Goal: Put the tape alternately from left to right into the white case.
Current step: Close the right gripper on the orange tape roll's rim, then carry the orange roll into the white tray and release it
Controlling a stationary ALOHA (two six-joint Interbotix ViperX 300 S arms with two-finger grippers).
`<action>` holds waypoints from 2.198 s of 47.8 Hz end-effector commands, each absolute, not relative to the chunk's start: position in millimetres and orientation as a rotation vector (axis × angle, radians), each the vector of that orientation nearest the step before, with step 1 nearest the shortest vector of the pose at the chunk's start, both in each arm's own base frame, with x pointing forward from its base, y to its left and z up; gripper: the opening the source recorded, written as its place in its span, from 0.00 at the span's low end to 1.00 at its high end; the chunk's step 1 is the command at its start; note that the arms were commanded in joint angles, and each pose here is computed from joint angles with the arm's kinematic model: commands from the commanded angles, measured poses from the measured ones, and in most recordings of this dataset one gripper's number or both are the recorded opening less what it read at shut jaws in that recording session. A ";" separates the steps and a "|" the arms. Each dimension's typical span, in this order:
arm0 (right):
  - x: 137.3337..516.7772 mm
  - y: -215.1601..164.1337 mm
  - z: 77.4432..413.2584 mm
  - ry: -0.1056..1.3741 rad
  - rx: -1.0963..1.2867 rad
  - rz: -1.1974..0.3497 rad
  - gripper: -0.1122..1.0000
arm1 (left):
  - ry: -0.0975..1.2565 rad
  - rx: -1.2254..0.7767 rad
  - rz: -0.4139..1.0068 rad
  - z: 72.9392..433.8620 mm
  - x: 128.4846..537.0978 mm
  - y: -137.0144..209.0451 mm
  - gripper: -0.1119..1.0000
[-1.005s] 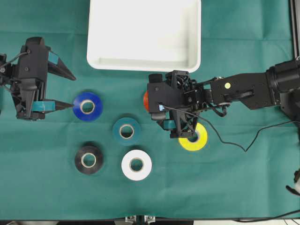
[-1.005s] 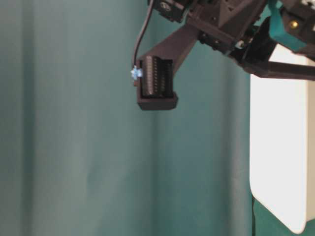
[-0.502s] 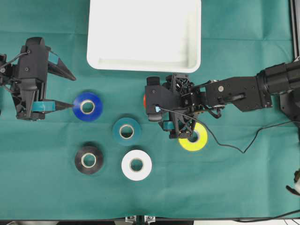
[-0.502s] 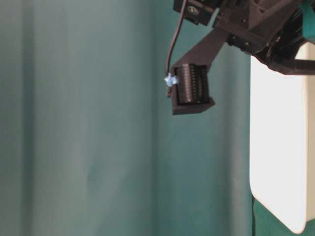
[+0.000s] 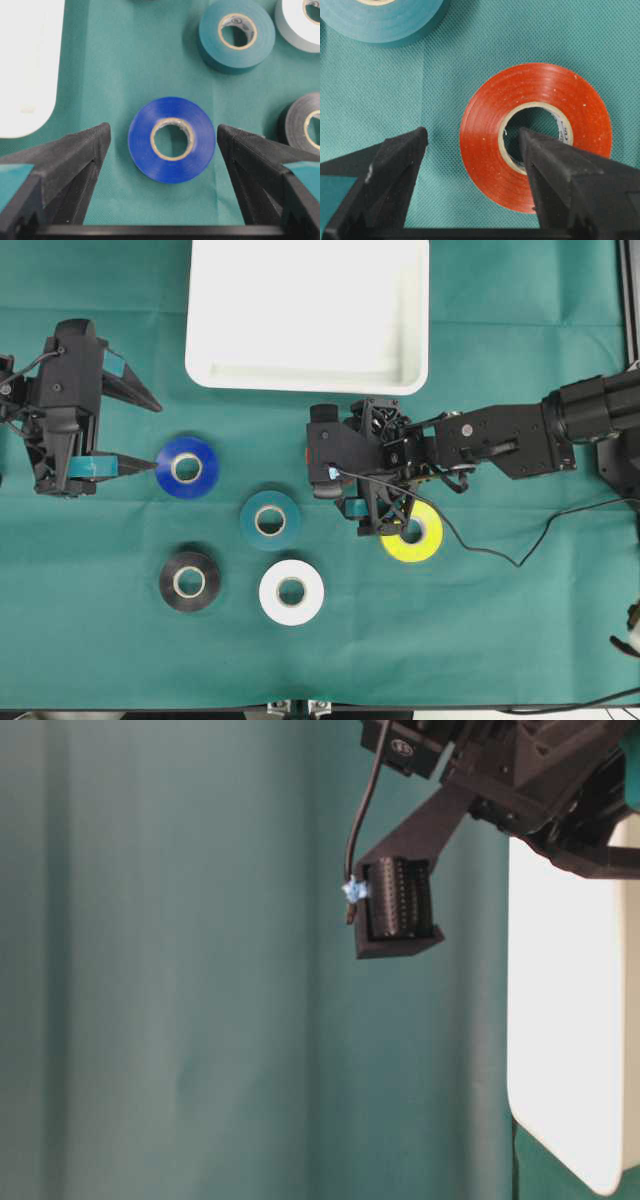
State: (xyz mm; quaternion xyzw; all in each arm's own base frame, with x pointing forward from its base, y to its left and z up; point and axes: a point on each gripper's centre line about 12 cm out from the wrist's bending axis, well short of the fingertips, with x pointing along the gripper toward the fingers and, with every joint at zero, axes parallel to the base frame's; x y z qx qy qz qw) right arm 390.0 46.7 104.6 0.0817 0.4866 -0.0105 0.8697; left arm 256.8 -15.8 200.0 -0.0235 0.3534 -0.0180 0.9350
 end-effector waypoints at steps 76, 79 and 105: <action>399.6 19.0 194.0 0.827 0.124 -0.046 0.33 | 0.712 -0.055 -0.034 201.8 257.4 -15.5 0.76; 400.8 8.8 194.4 0.824 0.122 -0.068 0.33 | 0.710 -0.055 -0.034 202.2 257.3 -15.5 0.76; 413.4 -65.9 181.9 0.802 0.096 -0.212 0.33 | 0.711 -0.106 -0.015 201.4 256.9 -15.4 0.76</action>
